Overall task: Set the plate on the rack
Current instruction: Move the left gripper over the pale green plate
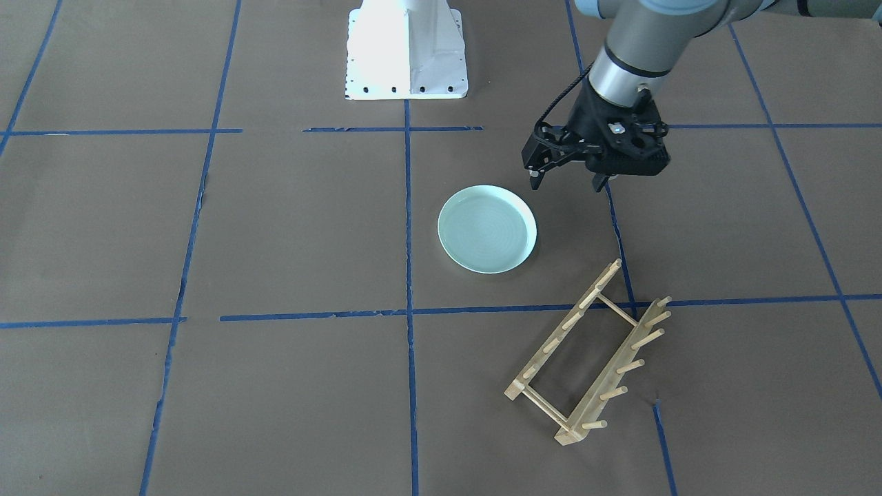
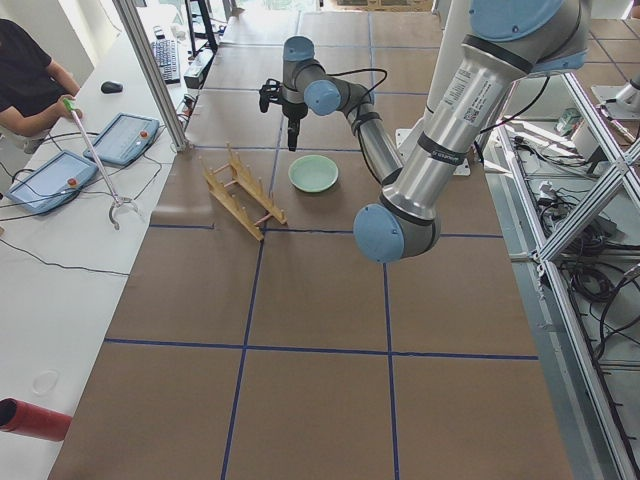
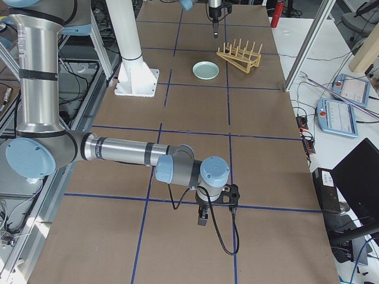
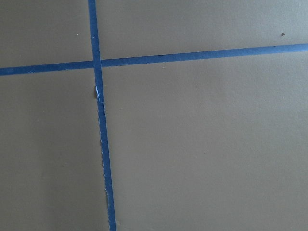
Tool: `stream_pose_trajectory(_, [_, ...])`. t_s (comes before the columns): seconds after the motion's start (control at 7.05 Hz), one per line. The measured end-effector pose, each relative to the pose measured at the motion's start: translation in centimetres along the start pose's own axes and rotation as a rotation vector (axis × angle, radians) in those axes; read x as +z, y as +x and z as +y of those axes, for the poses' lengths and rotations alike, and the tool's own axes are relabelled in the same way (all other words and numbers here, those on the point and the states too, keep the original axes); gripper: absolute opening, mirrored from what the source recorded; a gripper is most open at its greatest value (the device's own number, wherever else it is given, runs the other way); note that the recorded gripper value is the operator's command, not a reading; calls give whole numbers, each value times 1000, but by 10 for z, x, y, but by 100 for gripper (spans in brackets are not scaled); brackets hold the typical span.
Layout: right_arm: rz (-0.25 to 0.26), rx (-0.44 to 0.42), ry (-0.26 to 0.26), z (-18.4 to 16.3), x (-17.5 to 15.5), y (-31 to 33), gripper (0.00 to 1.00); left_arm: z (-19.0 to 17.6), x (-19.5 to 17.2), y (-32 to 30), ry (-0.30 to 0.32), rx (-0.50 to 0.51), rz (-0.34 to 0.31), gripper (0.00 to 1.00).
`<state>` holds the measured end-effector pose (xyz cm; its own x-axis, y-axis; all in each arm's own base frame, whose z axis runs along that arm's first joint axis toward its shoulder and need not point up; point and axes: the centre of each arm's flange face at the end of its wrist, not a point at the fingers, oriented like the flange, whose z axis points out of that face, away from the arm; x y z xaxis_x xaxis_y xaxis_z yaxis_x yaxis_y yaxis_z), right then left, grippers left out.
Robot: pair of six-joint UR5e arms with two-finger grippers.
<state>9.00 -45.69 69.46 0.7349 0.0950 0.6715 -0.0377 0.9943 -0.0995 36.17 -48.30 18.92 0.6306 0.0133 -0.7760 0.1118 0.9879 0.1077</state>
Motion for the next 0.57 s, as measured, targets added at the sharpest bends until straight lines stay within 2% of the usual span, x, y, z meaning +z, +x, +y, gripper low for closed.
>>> stream_pose_trajectory(0.28, [0, 0, 0, 0, 0, 0, 100, 12, 31, 49, 11, 26, -36, 100])
stream_pose_trajectory(0.57, [0, 0, 0, 0, 0, 0, 100, 27, 56, 69, 28, 42, -74, 100])
